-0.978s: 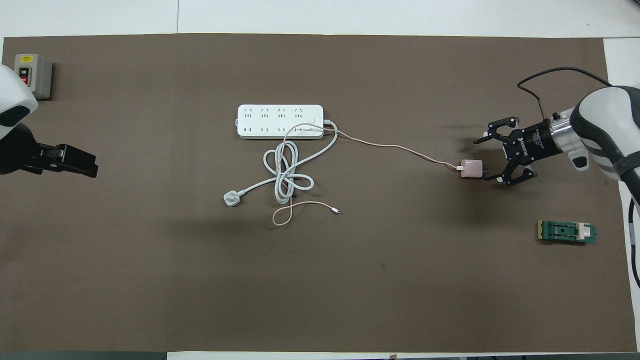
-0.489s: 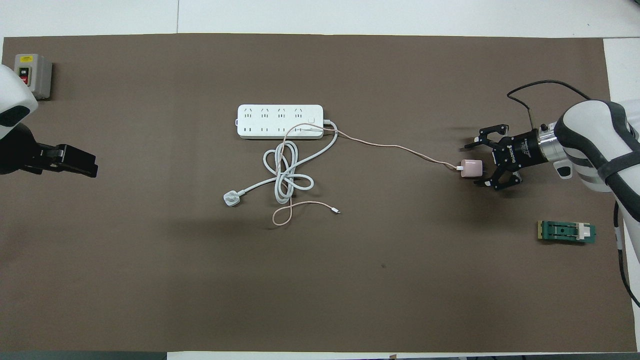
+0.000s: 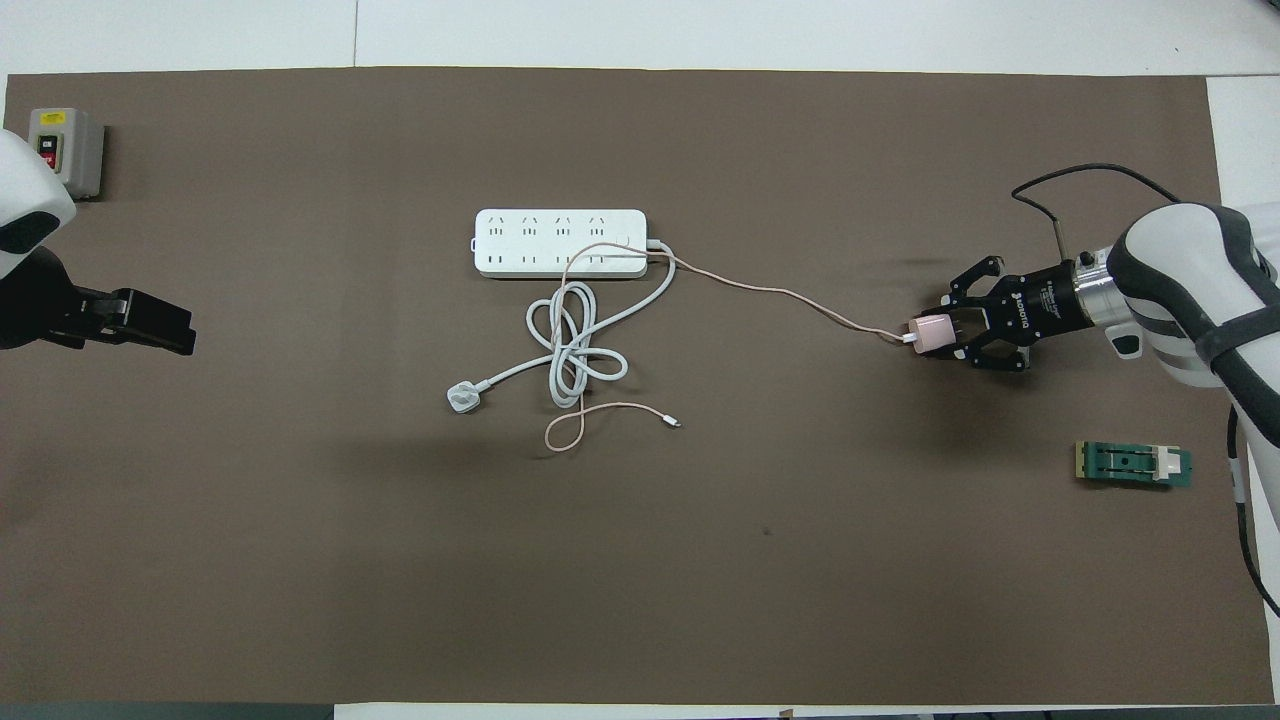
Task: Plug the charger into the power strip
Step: 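Lift the charger and carry it to the power strip with the right gripper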
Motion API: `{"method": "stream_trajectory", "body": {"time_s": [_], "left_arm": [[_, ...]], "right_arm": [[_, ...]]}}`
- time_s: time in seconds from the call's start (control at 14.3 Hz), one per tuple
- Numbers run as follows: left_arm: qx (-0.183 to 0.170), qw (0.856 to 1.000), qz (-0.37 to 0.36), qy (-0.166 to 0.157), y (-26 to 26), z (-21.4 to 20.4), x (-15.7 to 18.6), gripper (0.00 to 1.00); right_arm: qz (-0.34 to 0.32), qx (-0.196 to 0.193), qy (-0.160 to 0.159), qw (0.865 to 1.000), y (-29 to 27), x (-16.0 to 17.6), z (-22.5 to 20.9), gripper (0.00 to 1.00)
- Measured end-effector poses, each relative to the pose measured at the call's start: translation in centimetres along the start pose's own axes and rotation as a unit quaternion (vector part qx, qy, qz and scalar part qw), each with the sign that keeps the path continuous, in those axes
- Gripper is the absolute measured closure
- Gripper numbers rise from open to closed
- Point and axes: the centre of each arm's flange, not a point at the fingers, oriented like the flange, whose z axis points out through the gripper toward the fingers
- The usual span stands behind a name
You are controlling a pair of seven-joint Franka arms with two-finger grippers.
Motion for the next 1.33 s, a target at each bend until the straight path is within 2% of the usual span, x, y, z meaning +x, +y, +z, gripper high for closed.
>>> {"method": "stream_trajectory", "body": {"time_s": [0.14, 0.28, 0.56, 0.77, 0.91, 0.98, 1.05, 1.12, 1.33], "left_arm": [[0.000, 1.000, 0.000, 0.000, 0.0, 0.0, 0.0, 0.00], [0.000, 1.000, 0.000, 0.000, 0.0, 0.0, 0.0, 0.00], [0.000, 1.000, 0.000, 0.000, 0.0, 0.0, 0.0, 0.00], [0.000, 1.000, 0.000, 0.000, 0.0, 0.0, 0.0, 0.00], [0.000, 1.000, 0.002, 0.005, 0.2, -0.1, 0.1, 0.00], [0.001, 1.000, 0.002, 0.020, 0.2, -0.3, 0.5, 0.00], [-0.010, 0.999, 0.001, 0.036, 0.4, -0.5, 0.9, 0.00], [-0.038, 0.998, -0.002, 0.043, 0.7, -0.5, 1.1, 0.00], [-0.144, 0.988, -0.030, 0.039, 0.1, 0.7, 2.0, 0.00]], "right_arm": [[-0.002, -0.002, 0.002, 1.000, -1.1, -1.4, 0.1, 0.53], [0.007, -0.008, -0.006, 1.000, -3.1, -5.1, -1.3, 0.53], [0.013, -0.002, -0.007, 1.000, -7.9, -17.1, -3.6, 0.53], [0.035, 0.011, -0.034, 0.999, -10.6, -26.7, -2.0, 0.53], [0.041, 0.027, -0.032, 0.998, -11.9, -32.5, 0.0, 0.53], [0.043, 0.037, -0.030, 0.998, -12.4, -35.2, 1.5, 0.53], [0.046, 0.047, -0.032, 0.997, -12.6, -37.8, 3.3, 0.53], [0.045, 0.055, -0.034, 0.997, -12.8, -40.2, 5.2, 0.53], [0.034, 0.066, -0.037, 0.997, -12.3, -45.0, 9.9, 0.53]]}}
